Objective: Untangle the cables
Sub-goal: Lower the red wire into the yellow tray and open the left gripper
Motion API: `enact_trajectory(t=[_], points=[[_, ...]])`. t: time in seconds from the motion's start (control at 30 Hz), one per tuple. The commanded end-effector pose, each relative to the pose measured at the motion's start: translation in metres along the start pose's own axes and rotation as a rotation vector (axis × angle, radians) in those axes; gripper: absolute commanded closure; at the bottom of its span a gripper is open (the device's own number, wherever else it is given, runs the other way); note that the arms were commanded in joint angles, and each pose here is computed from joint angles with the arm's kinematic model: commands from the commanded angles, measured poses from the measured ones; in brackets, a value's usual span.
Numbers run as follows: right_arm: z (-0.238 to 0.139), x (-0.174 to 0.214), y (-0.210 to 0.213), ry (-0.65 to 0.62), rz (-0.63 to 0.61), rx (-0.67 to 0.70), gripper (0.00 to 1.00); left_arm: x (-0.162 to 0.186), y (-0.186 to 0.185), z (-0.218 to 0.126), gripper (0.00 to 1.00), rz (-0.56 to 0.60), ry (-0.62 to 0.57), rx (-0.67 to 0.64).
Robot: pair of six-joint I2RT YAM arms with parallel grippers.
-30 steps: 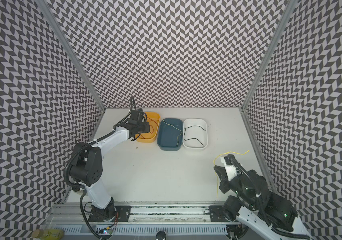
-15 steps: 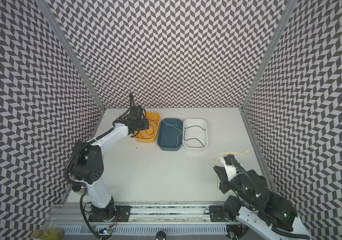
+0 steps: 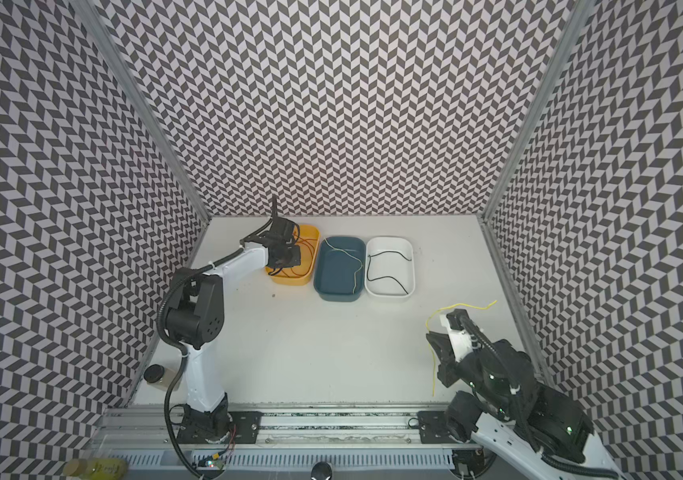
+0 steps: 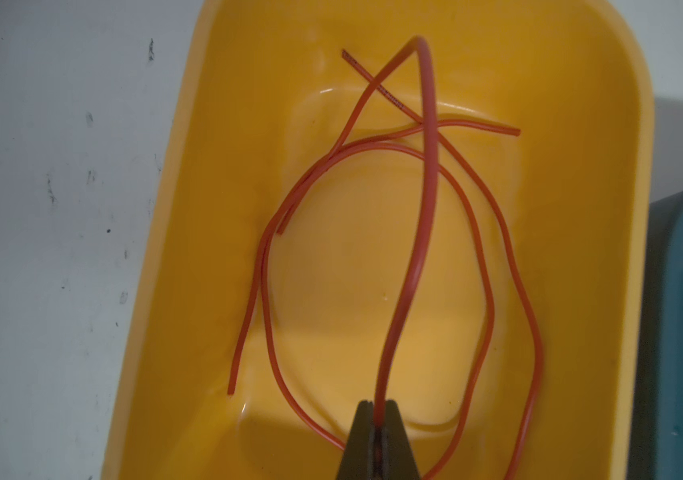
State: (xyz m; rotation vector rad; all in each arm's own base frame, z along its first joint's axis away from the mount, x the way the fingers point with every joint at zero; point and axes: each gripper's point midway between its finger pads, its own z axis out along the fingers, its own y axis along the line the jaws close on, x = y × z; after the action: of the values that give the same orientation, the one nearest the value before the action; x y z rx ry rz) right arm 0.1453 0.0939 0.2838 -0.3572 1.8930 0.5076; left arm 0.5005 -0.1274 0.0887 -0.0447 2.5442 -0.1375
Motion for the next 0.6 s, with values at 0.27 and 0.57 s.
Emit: enact_trajectory(t=[0.27,0.57], points=[[0.000,-0.009,0.002,-0.045,-0.007,-0.010,1.00,-0.029,0.004,-0.031,0.55,0.002,-0.063,-0.035],[-0.001,-0.009,0.002,-0.045,-0.008,-0.012,1.00,-0.060,-0.006,-0.085,0.33,-0.006,-0.167,0.018]])
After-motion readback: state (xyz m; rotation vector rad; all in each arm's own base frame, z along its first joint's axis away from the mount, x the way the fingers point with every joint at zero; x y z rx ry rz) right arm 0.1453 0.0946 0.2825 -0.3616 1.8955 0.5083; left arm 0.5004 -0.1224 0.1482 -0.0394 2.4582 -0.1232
